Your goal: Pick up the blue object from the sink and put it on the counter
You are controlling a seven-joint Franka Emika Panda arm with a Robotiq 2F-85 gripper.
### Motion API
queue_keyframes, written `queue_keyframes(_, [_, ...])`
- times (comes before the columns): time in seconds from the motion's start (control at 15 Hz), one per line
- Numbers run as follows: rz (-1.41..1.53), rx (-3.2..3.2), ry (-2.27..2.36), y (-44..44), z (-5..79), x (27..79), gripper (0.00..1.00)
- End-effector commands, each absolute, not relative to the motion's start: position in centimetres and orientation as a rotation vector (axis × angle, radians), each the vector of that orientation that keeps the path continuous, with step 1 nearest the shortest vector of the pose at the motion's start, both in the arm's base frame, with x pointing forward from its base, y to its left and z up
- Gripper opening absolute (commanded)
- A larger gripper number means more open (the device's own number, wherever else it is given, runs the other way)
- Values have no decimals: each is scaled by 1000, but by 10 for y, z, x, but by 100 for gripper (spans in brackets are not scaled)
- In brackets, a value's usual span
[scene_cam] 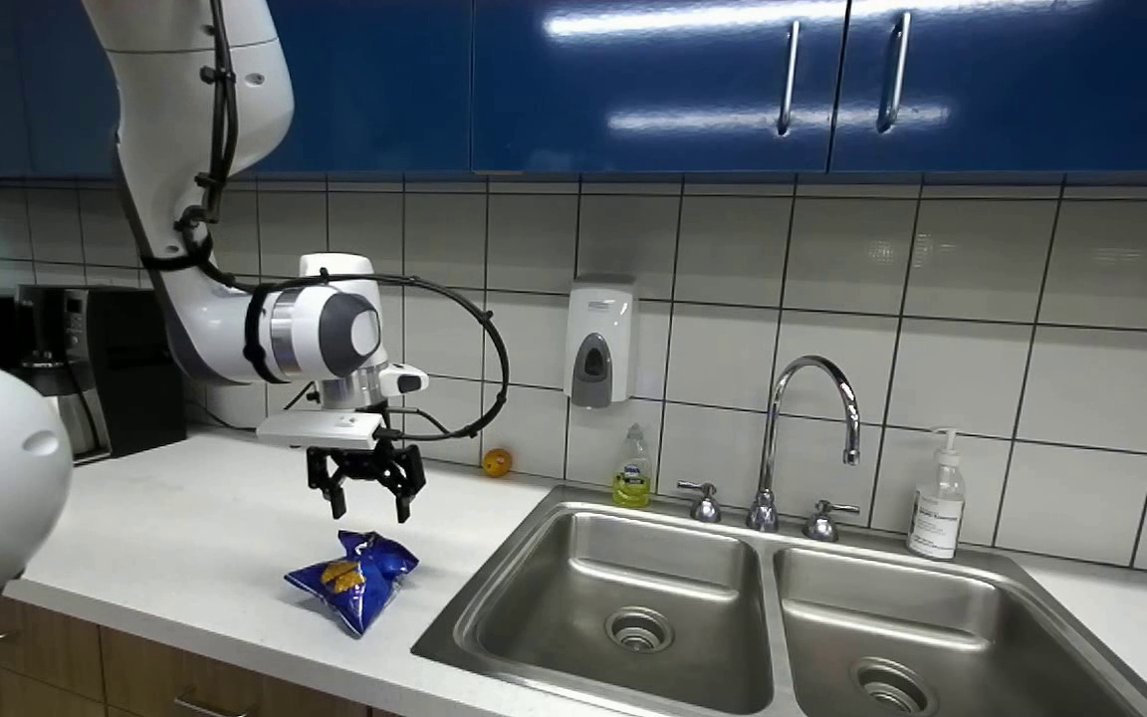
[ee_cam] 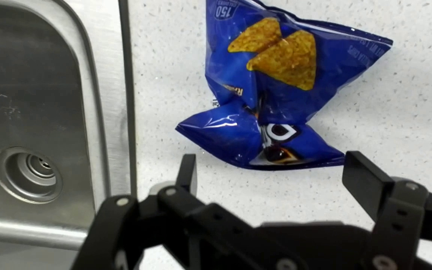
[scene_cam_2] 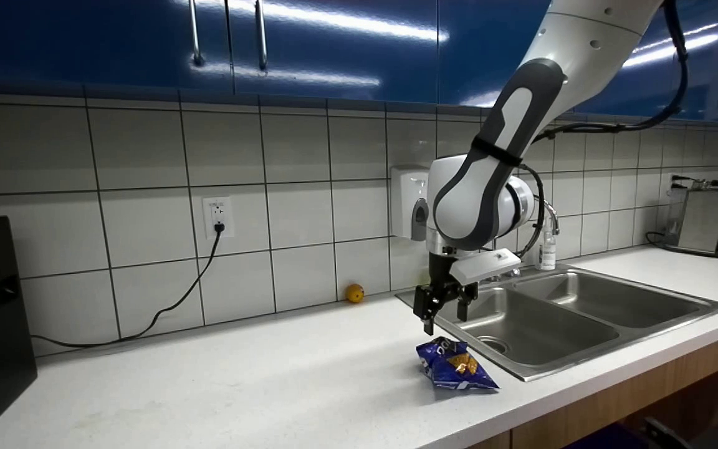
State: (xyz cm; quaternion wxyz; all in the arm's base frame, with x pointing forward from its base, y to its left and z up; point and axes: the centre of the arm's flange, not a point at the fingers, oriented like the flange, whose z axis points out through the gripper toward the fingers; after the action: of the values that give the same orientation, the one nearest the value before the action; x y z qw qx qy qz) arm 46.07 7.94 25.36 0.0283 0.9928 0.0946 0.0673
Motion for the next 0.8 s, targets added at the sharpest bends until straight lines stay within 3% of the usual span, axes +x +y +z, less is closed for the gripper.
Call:
queue_keyframes(0.0, [246,3075,172,73,279,438,100])
queue_keyframes(0.67, [211,3063,-30,46,311,387,100])
queue_keyframes(0.73, [220,3073,23,54,295,410,100])
